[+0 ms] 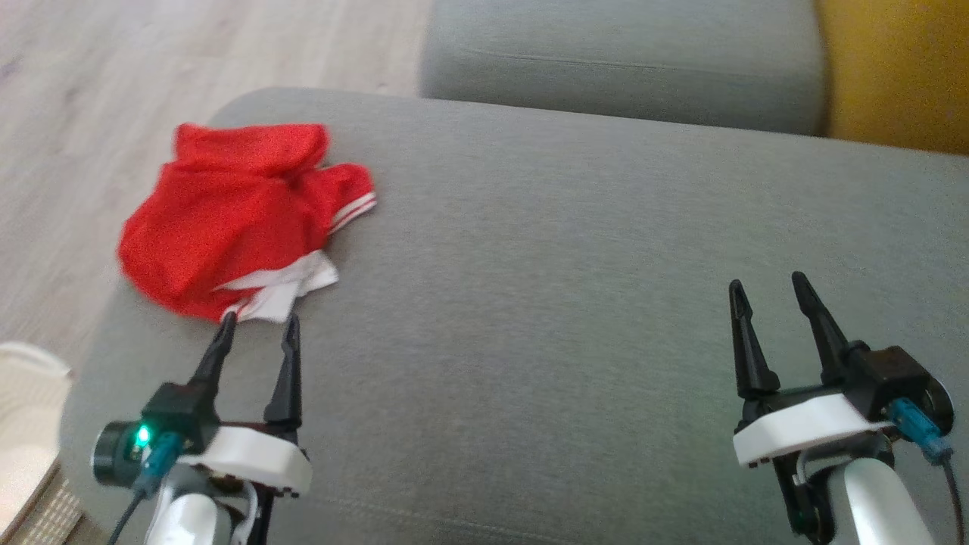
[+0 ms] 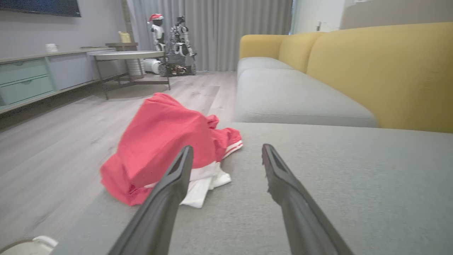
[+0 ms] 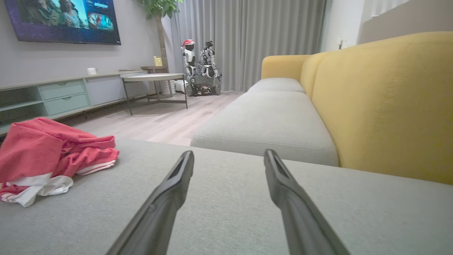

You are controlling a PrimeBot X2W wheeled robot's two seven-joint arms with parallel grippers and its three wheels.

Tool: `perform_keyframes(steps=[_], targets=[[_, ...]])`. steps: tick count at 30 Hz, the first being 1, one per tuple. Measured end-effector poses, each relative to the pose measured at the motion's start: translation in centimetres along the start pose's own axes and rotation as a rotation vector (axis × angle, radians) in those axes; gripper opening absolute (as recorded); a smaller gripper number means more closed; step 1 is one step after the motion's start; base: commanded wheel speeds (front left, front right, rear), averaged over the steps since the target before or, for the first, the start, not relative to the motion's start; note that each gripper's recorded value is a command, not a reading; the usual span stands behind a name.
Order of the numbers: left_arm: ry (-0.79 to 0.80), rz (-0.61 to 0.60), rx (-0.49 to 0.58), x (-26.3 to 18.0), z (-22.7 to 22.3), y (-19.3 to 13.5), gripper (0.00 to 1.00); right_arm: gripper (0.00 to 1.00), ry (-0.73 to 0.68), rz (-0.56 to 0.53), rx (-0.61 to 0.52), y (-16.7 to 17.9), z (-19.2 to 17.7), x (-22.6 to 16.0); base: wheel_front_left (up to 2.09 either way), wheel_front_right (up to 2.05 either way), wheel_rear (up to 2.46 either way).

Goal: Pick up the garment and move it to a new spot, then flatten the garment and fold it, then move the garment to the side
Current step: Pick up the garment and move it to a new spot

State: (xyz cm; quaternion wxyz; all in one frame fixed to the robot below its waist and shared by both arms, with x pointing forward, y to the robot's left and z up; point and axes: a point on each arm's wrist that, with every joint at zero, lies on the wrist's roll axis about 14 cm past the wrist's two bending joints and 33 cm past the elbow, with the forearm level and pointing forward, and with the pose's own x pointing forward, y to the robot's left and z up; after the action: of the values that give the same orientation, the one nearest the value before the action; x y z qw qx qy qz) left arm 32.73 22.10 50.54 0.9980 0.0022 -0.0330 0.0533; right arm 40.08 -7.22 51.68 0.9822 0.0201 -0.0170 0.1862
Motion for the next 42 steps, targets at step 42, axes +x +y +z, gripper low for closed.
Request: perform_keyframes(steps=[42], targets=[[-0.060, 0.336, 0.034, 2.5, 3.3, 11.8, 1.00, 1.00, 0.079, 0.248, 0.044, 7.7, -2.7, 5.7, 0.00, 0.00, 0.00]])
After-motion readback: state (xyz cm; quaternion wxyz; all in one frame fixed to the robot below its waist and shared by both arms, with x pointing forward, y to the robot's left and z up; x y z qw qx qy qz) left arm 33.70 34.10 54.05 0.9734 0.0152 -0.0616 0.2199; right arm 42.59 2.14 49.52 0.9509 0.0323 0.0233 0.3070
